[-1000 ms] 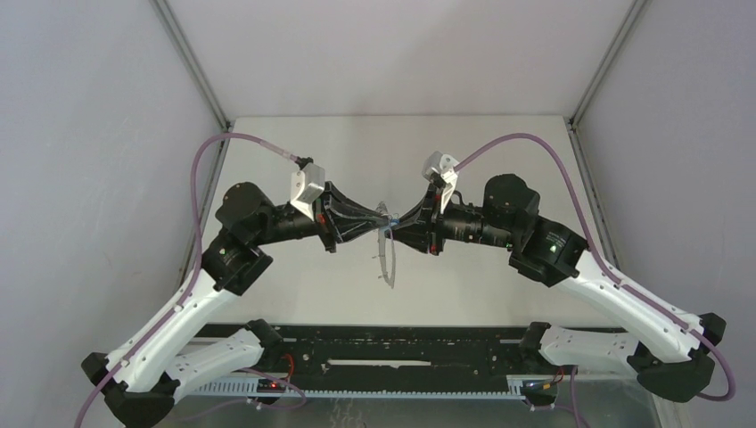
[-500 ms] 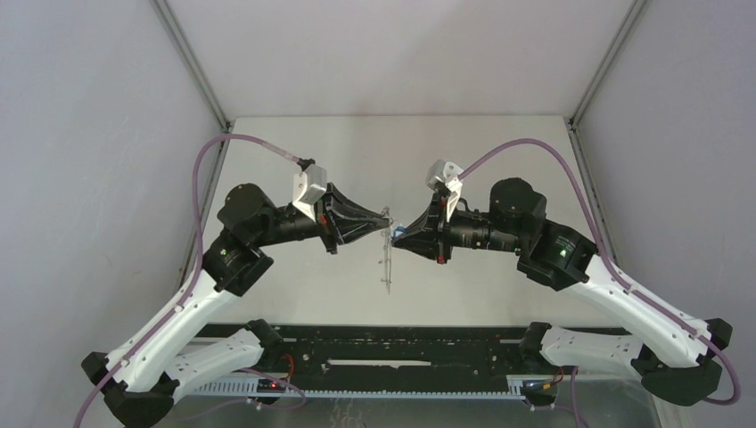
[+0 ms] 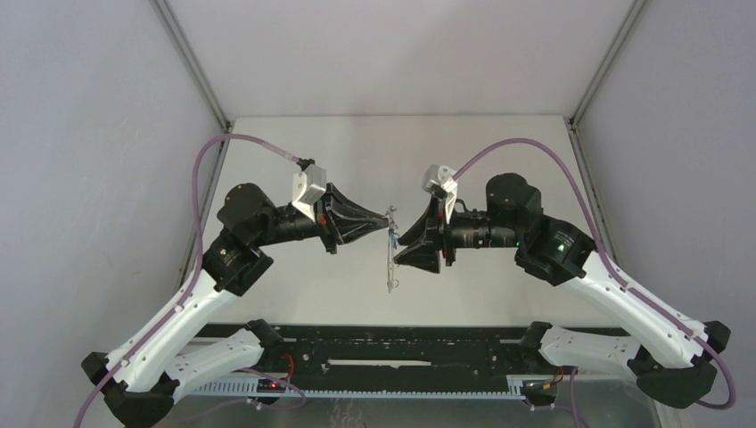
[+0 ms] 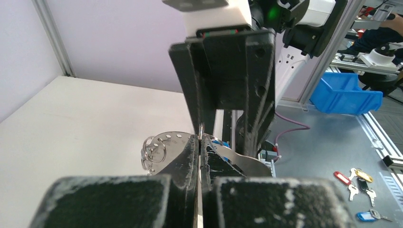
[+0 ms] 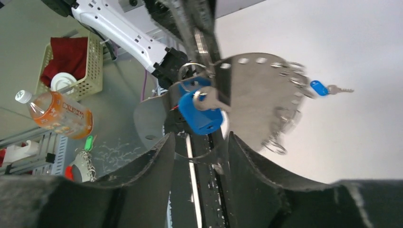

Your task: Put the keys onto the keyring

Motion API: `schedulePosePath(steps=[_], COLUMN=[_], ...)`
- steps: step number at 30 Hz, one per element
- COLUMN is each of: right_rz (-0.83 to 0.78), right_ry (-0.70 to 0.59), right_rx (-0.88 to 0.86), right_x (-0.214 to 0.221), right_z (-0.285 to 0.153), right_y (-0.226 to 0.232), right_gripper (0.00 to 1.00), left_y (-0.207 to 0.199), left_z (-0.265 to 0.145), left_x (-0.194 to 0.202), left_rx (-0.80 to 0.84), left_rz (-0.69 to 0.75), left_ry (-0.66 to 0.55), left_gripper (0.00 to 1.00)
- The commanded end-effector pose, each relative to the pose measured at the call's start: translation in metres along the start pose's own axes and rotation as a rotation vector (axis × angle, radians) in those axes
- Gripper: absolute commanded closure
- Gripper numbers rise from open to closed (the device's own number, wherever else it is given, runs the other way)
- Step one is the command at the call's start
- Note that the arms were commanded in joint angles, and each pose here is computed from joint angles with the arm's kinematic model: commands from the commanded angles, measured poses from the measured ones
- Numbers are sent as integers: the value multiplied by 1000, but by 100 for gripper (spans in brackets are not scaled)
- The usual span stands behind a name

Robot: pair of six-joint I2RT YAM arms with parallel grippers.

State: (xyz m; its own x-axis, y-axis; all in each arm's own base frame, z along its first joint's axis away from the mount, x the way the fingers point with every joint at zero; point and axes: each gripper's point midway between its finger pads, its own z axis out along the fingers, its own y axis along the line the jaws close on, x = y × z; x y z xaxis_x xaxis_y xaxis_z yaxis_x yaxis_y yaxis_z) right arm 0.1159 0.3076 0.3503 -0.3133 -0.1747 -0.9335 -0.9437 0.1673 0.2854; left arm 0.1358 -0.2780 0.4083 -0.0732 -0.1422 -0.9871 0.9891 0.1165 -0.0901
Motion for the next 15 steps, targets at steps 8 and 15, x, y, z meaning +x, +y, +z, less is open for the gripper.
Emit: schedulePosePath(steps=[8, 15], right_rz=[-133, -132], right_ry=[-259, -274], right_rx=[-51, -172], right_x=[-83, -94], right_z=[-52, -34], right_y=[5, 12], right_gripper=[37, 55], left_y=[-12, -12], left_z=[-2, -2], left_x=[-8, -8], left_rx=[64, 64], left_rz=[48, 48], left_ry=[-24, -24], left_gripper=[100, 100])
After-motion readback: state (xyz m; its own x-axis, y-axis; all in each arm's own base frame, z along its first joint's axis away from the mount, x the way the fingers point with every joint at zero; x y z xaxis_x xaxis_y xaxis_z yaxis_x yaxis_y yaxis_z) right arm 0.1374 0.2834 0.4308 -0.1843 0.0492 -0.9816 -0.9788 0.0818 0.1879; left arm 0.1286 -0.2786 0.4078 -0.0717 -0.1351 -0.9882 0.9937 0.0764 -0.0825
